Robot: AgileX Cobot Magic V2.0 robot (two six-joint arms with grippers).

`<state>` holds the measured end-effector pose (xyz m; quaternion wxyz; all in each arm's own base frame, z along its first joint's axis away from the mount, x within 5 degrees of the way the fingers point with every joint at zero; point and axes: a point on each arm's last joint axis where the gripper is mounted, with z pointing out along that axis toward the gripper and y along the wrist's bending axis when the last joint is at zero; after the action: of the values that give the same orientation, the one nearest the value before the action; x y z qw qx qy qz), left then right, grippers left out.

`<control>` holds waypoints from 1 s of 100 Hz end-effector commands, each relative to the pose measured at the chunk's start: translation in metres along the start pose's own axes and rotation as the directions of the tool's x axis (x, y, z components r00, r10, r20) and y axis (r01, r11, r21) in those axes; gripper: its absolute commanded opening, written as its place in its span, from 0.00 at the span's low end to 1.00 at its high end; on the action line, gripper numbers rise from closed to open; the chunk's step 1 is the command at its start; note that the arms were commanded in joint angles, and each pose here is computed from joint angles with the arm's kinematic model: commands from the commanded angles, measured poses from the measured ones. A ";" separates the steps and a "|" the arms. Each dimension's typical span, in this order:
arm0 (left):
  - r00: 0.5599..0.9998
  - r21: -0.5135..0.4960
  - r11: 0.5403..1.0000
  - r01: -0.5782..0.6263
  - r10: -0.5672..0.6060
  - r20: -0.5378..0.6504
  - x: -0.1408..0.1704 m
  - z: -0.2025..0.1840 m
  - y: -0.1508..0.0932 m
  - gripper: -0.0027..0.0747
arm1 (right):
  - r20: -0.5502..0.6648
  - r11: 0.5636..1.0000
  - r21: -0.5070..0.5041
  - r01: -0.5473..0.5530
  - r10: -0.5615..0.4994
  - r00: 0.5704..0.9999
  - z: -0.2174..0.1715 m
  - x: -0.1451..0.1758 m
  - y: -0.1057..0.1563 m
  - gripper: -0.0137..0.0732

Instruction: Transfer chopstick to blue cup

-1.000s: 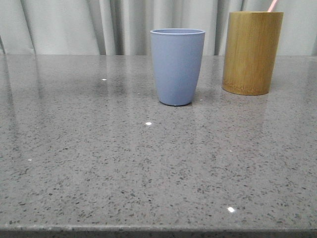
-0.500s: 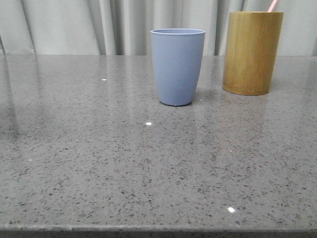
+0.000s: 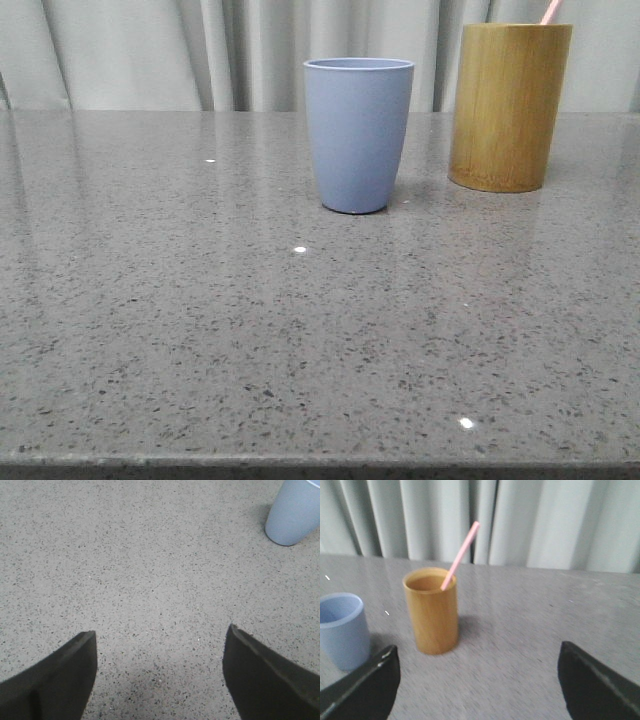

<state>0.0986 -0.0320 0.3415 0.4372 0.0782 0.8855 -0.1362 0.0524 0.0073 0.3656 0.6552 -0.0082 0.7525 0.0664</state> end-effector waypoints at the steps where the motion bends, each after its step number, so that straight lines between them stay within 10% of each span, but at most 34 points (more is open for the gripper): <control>1: 0.995 0.004 1.000 0.019 -0.019 0.094 -0.012 -0.005 -0.001 0.70 | 0.136 0.998 -0.029 -0.062 0.066 0.988 0.014 -0.016 0.002 0.89; 100: 0.996 0.005 1.000 0.019 -0.019 0.091 -0.012 -0.005 -0.001 0.70 | 0.071 0.984 0.023 -0.177 0.175 0.982 0.235 -0.052 -0.006 0.89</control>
<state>0.0985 -0.0320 0.3416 0.4375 0.0782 0.8854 -0.1362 0.2842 0.0232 0.3576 0.6200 0.0681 0.7742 0.1077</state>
